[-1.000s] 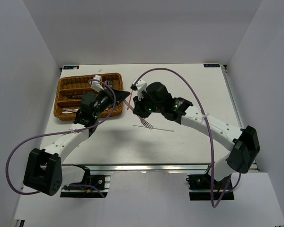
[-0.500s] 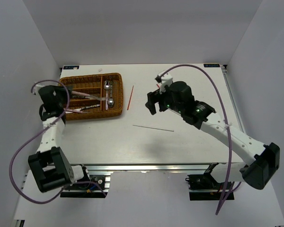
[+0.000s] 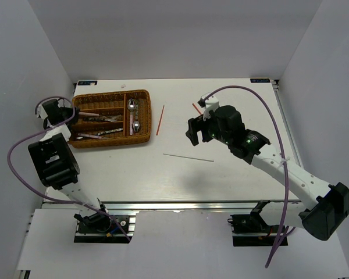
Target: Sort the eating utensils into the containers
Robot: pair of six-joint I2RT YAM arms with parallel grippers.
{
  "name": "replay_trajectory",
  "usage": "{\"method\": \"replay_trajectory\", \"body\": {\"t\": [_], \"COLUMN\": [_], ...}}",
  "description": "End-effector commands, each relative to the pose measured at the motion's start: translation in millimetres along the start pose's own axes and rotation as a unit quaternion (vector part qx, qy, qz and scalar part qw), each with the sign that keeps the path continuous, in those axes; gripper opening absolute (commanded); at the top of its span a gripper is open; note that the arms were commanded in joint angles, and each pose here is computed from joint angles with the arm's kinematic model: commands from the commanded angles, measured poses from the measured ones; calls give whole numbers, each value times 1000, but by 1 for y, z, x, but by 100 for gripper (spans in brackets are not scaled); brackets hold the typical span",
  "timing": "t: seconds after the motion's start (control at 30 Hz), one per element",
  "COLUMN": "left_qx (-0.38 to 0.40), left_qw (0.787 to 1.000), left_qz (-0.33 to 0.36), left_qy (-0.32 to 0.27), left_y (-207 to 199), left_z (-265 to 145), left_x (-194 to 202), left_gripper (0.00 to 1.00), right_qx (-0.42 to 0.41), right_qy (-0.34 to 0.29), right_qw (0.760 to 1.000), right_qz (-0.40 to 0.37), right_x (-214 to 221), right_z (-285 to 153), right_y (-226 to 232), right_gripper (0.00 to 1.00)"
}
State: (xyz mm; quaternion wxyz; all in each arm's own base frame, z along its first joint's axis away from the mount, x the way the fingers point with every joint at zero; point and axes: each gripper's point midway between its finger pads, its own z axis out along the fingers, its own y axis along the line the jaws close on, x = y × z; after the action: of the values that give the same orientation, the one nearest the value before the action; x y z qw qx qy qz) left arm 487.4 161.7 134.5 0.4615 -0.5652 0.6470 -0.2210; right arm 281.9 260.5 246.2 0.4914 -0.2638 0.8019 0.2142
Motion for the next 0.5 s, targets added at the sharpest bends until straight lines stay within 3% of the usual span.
{"method": "replay_trajectory", "body": {"t": [0.0,0.1,0.13,0.17,0.23,0.47], "left_qx": [60,58,51,49,46,-29], "left_qw": [998,998,999,999,999,997], "left_qz": [4,3,5,8,19,67], "left_qy": [-9,8,13,15,13,-11], "left_y": [-40,-34,-30,-29,-30,-24], "left_z": [-5,-1,0,-1,-3,-22], "left_x": [-11,-4,-1,0,0,-18], "left_gripper": [33,54,65,69,98,98], "right_qx": [-4,-4,-4,-4,-8,-17], "right_qy": [-23,-16,-12,-5,4,65], "right_qw": [1000,1000,1000,1000,1000,998], "right_qz": [-3,-5,-5,-6,-6,-6], "right_x": [-14,-12,-11,-7,-2,32], "right_z": [1,6,8,12,16,42], "right_y": [0,0,0,0,1,2], "right_gripper": [89,89,89,89,89,89]}}
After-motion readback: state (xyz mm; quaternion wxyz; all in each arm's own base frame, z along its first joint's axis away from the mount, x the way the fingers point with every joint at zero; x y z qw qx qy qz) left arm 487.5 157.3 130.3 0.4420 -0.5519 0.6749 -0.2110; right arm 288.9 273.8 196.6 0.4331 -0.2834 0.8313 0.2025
